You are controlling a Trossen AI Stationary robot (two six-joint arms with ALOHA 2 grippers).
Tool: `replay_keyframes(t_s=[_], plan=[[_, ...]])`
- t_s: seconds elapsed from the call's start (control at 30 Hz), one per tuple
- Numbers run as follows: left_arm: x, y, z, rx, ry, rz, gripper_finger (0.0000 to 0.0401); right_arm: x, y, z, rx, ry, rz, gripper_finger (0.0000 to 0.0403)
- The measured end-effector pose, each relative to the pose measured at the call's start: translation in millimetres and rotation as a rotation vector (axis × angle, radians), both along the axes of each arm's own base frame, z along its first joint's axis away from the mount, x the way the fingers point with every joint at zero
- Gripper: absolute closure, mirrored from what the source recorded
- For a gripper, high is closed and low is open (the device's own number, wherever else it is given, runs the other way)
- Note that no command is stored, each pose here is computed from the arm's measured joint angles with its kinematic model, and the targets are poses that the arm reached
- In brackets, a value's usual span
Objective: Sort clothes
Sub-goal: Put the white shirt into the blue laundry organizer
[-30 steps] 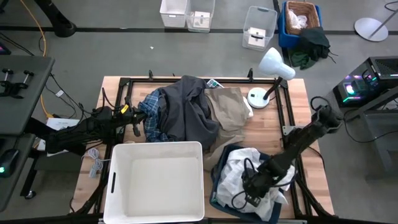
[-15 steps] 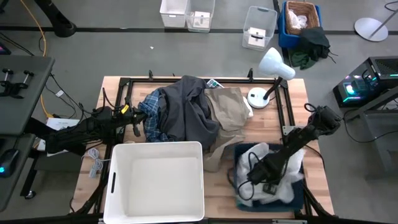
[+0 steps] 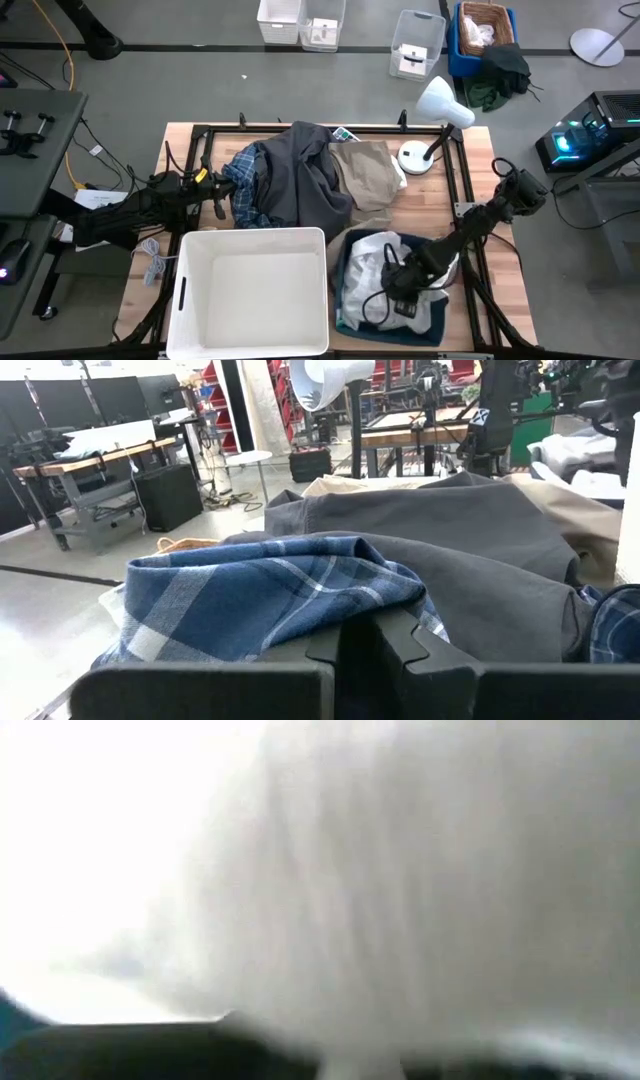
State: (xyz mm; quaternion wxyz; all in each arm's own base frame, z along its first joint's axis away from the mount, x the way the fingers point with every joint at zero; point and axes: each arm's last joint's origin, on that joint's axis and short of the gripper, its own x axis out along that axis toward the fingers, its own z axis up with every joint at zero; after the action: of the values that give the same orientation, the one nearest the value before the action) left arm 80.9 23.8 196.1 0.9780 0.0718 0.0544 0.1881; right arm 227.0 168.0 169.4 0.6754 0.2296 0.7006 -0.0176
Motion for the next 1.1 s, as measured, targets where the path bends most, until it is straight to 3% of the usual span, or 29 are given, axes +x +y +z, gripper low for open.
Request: replay_keyframes(t_s=[0.17, 0.4, 0.63, 0.7, 0.77, 0.97, 1.1], plan=[[0, 0, 0, 0.0, 0.0, 0.0, 0.0387, 0, 1, 19, -0.007, 0.087, 0.019, 0.025], [0, 0, 0, 0.0, 0.001, 0.0, 0.0387, 4, 5, 93, 0.015, 0.036, 0.14, 0.0227], [0, 0, 0, 0.0, 0.001, 0.0, 0.0387, -36, -9, 137, -0.213, 0.223, 0.065, 0.0227], [0, 0, 0, 0.0, 0.001, 0.0, 0.0387, -51, -15, 140, -0.174, 0.192, -0.048, 0.0227], [0, 0, 0, 0.0, 0.002, 0.0, 0.0387, -73, -28, 140, -0.214, 0.223, -0.213, 0.0227], [0, 0, 0, 0.0, 0.002, 0.0, 0.0387, -123, -70, 141, -0.234, 0.147, -0.817, 0.0227], [0, 0, 0, 0.0, 0.002, 0.0, 0.0387, -141, -85, 125, -0.229, 0.164, -1.052, 0.0227]])
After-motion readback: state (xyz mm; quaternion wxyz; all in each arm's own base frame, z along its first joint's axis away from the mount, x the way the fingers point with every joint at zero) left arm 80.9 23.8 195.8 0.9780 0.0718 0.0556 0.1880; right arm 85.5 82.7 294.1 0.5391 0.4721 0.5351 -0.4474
